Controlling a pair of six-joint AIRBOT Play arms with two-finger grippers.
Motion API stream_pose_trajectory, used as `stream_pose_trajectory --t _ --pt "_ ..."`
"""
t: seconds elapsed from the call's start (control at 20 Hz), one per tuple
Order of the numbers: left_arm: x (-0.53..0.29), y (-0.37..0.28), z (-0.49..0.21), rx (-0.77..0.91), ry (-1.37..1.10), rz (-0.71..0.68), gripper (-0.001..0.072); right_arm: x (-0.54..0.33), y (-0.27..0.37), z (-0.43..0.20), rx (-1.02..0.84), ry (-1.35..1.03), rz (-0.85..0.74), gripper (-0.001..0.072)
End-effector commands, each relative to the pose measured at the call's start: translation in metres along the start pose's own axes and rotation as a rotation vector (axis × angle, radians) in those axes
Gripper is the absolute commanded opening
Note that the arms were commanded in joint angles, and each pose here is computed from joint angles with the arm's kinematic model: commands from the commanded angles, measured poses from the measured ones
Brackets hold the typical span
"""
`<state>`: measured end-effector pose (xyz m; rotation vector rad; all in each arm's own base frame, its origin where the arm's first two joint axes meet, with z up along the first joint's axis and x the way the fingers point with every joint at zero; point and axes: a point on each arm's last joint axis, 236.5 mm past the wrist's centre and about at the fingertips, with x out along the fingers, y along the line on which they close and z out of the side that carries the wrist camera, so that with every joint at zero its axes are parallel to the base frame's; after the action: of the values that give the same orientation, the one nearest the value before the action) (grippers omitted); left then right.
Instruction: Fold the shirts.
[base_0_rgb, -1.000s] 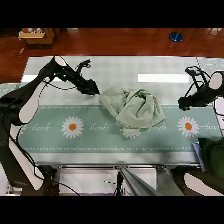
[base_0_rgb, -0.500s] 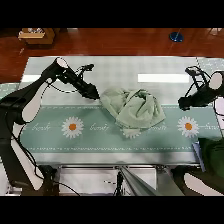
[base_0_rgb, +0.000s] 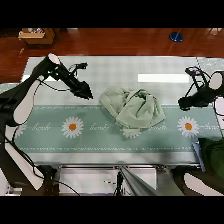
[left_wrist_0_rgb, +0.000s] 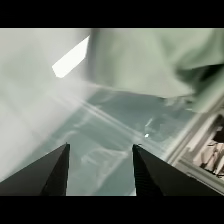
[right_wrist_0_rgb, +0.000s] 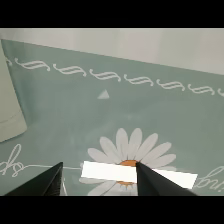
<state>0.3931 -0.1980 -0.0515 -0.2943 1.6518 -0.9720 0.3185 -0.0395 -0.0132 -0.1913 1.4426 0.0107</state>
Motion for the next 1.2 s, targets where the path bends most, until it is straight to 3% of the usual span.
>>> stream_pose_trajectory --t 0.0,0.1,0.25,0.4,0.45,0.5,0.55,0.7,0.85,1.15 --pt "-0.036 -0.035 -0.005 -0.008 -0.051 0.017 0.0488 0.000 -0.001 -0.009 -0.032 0.036 -0.002 0.0517" --pt "-0.061 -0.047 -0.012 0.017 -0.092 0.106 0.0447 -0.001 0.001 -0.014 -0.044 0.057 0.005 0.0517" --pt "-0.102 -0.058 -0.033 0.033 -0.168 0.279 0.0446 -0.001 0.013 -0.013 -0.029 0.053 0.056 0.0517" --pt "-0.137 -0.083 -0.048 0.062 -0.359 0.353 0.0453 -0.001 0.019 -0.012 -0.021 0.048 0.082 0.0518" --pt "-0.139 -0.086 -0.053 0.059 -0.416 0.367 0.0465 -0.001 0.019 -0.012 -0.021 0.048 0.082 0.0517" --pt "-0.135 -0.085 -0.062 0.047 -0.447 0.372 0.0553 -0.001 0.019 -0.011 -0.020 0.044 0.082 0.0517" --pt "-0.121 -0.079 -0.072 0.001 -0.447 0.355 0.0618 -0.001 0.020 -0.009 -0.019 0.036 0.086 0.0517" --pt "-0.060 -0.067 -0.090 -0.140 -0.399 0.188 0.0619 -0.002 0.022 -0.007 -0.016 0.030 0.095 0.0517" --pt "-0.022 -0.066 -0.062 -0.251 -0.537 0.056 0.0619 -0.002 0.026 -0.008 -0.011 0.032 0.113 0.0517" --pt "0.067 -0.068 -0.029 -0.273 -0.521 0.092 0.0619 -0.002 0.026 -0.008 -0.012 0.031 0.110 0.0517"
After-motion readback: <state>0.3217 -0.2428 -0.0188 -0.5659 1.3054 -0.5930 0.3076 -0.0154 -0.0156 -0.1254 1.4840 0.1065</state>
